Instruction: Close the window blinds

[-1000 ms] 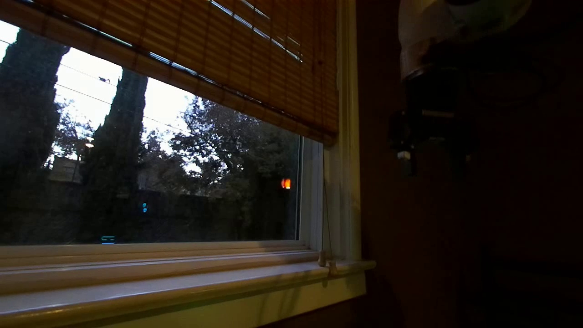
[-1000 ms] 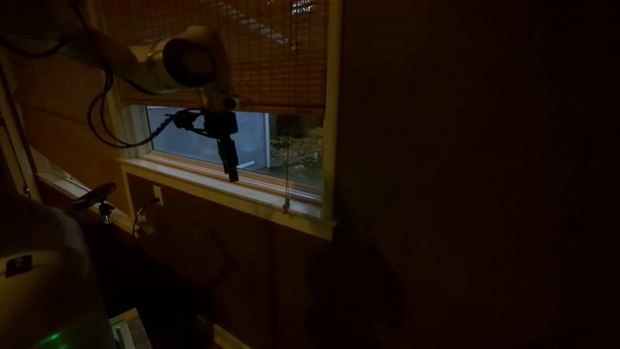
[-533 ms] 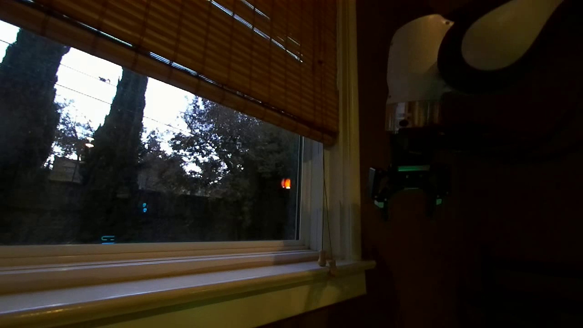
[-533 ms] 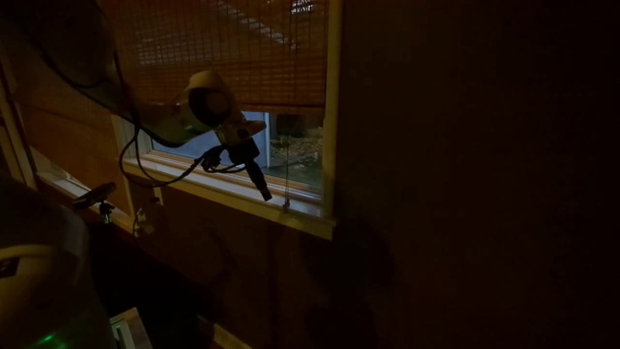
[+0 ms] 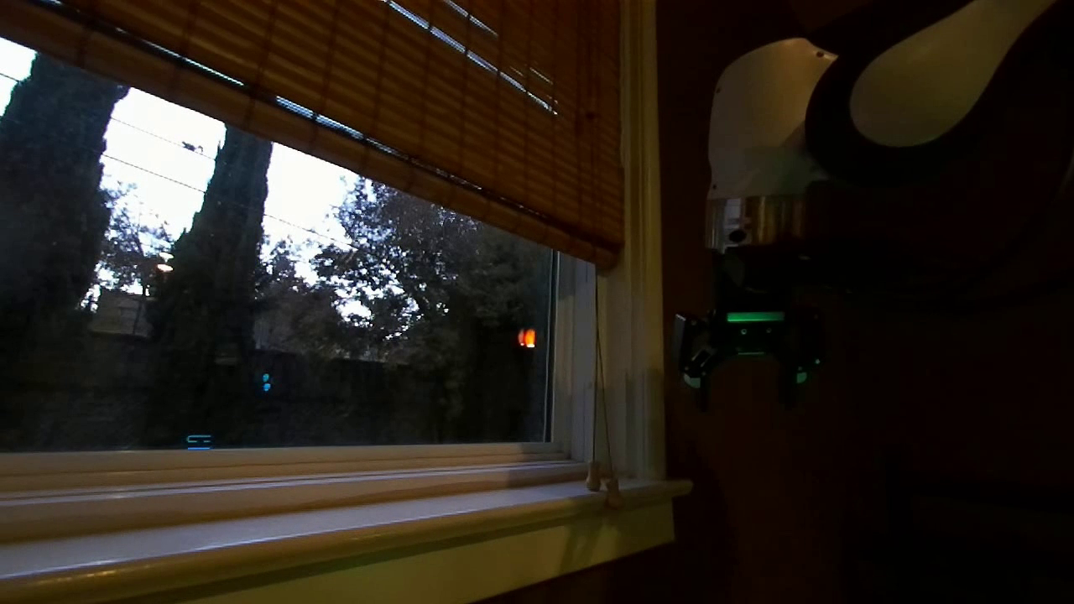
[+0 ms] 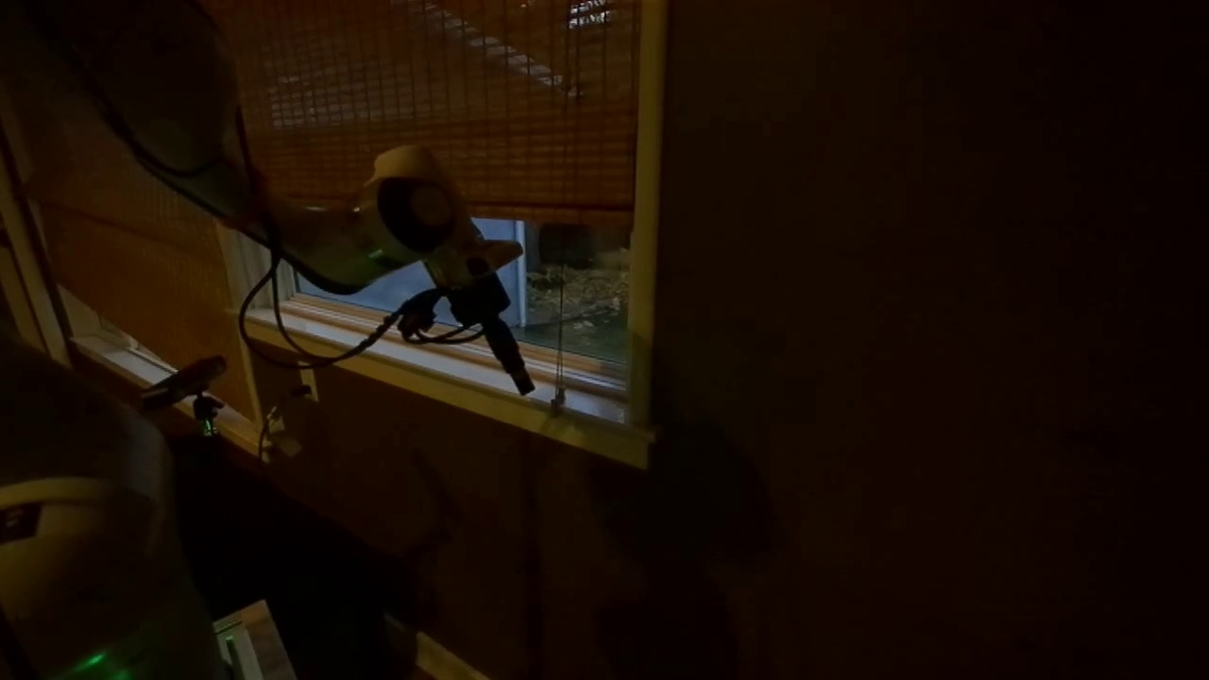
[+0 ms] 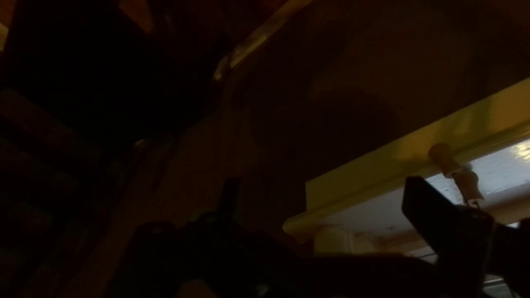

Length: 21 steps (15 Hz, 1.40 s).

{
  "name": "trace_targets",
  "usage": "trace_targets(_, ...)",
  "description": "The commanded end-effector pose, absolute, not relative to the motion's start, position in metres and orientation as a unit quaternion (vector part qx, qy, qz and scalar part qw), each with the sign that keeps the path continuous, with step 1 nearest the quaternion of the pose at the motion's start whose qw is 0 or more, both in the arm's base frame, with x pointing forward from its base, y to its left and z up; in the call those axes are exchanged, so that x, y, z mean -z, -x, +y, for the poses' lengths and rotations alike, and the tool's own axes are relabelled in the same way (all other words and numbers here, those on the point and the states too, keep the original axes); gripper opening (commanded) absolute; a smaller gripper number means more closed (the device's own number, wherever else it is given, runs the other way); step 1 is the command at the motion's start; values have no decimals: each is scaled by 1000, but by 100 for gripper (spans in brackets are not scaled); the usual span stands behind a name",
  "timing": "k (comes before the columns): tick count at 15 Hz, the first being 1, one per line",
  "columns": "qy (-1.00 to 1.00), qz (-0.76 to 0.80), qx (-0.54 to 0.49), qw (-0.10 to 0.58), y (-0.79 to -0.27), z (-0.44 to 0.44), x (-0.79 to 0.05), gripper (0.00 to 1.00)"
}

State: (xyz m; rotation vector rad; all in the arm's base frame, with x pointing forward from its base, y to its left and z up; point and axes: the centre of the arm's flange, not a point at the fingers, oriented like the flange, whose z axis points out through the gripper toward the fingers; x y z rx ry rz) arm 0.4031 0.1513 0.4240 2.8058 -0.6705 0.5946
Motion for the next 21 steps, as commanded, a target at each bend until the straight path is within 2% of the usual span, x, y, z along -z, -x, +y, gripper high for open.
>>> trace_targets(1, -948, -216, -219, 76, -410, 154, -419, 100)
trace_targets(6, -938, -220, -267, 20, -436, 183, -412, 100)
trace_targets(21, -922, -164, -349, 36, -488, 206, -384, 100)
